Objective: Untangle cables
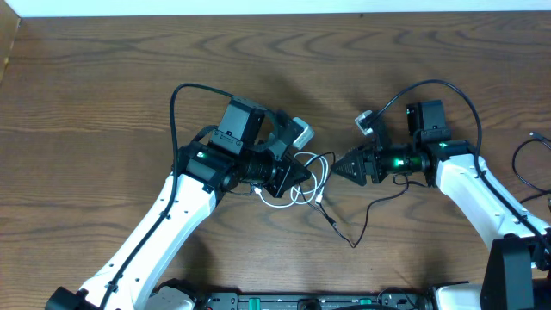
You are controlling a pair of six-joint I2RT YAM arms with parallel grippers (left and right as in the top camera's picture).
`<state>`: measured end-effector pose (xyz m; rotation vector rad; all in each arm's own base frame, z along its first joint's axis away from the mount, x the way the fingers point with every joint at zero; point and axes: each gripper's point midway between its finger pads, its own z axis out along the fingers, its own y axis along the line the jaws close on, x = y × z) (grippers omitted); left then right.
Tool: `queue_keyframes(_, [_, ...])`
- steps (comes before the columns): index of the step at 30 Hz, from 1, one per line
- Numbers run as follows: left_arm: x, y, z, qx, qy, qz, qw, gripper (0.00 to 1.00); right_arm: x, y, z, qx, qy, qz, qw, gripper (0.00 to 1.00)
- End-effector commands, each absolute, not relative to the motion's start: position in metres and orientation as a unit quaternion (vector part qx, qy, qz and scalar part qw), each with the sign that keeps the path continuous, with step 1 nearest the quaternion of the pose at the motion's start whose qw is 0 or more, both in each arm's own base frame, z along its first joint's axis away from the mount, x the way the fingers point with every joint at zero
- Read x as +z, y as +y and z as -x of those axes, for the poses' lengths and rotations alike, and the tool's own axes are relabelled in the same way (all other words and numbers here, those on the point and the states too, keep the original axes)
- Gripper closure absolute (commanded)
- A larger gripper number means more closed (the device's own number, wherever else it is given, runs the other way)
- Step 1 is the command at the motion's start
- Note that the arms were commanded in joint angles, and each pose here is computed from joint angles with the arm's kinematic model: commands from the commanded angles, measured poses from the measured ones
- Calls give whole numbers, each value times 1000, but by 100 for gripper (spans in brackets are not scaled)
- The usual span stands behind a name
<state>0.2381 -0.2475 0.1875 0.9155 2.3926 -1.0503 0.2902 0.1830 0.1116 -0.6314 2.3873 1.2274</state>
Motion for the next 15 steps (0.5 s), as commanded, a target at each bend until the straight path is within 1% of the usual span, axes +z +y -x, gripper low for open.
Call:
queue_keyframes(1, [196, -255, -233, -399, 834, -335, 181, 93, 117, 187, -289, 453, 840, 229, 194, 36])
queue_keyframes(2, [198, -256, -231, -407, 831, -336, 178, 93, 117, 188, -290, 453, 839, 230, 195, 44])
queue_keyframes(4, [201, -259, -228, -419, 824, -339, 174, 92, 118, 188, -291, 452, 838, 231, 198, 51])
queue_keyframes(5, [203, -260, -226, -428, 820, -340, 171, 93, 118, 187, -293, 450, 839, 229, 200, 59])
queue_keyframes(7, [207, -263, -221, -444, 811, -343, 165, 92, 117, 186, -296, 447, 846, 214, 197, 61])
queue_keyframes(12, [219, -269, -210, -485, 787, -349, 150, 93, 119, 193, -295, 454, 847, 201, 189, 62])
queue_keyframes(15, [218, -269, -210, -485, 788, -349, 150, 93, 119, 201, -290, 457, 843, 214, 183, 62])
